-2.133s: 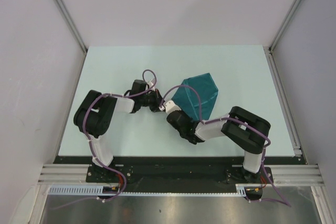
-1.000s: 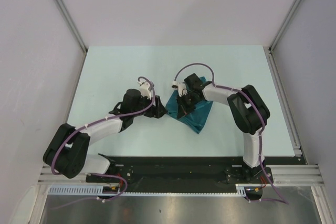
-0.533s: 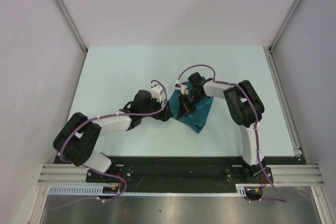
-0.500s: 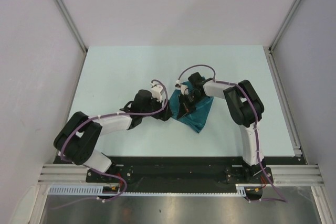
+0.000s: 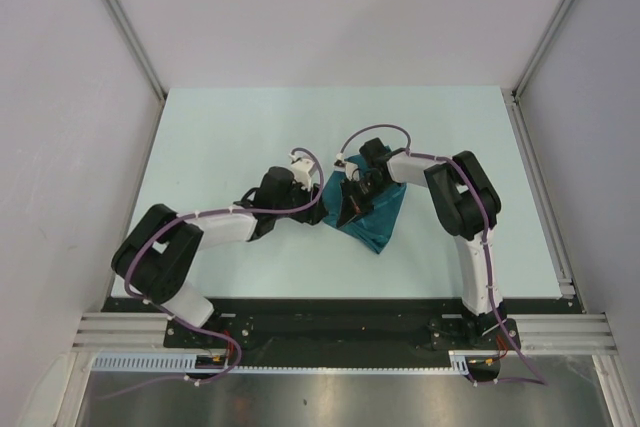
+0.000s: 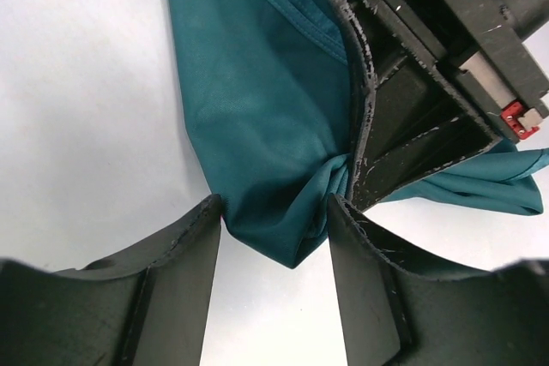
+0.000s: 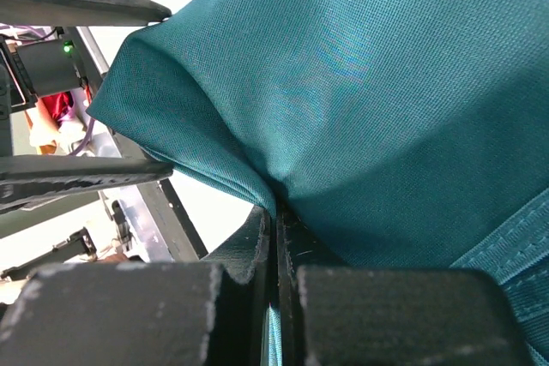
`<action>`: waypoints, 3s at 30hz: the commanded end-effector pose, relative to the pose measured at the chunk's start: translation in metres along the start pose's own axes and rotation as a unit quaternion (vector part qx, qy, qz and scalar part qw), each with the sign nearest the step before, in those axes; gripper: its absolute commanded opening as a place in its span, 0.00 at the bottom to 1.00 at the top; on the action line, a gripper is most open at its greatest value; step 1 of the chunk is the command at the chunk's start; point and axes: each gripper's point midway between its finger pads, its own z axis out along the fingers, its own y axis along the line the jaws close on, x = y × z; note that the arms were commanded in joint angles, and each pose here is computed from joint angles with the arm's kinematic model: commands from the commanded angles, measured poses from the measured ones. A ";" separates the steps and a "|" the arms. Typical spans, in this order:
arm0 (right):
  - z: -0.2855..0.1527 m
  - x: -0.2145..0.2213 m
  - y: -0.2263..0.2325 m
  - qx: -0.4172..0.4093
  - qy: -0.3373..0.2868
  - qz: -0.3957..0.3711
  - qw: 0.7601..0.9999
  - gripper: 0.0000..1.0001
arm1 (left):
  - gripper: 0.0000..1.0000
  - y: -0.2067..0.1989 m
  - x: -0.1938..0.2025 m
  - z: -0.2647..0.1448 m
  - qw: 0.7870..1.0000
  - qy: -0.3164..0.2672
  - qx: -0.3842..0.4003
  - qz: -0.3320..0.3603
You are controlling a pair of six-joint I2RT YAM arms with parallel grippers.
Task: Fold the napkin, place the utensils inside, and roll it up
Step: Roll the napkin with the utensil
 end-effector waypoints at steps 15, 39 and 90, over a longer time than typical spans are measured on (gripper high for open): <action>-0.027 -0.019 -0.002 0.048 -0.043 0.002 0.998 0.21 | 0.00 -0.002 -0.014 0.017 0.999 0.043 -0.011 -0.013; -0.052 -0.038 0.030 0.223 -0.233 -0.263 0.909 0.75 | 0.00 0.003 -0.007 0.025 0.988 0.127 0.009 -0.086; 0.007 0.023 -0.013 0.400 -0.164 -0.270 0.860 0.26 | 0.00 0.003 -0.016 0.025 0.983 0.125 0.031 -0.127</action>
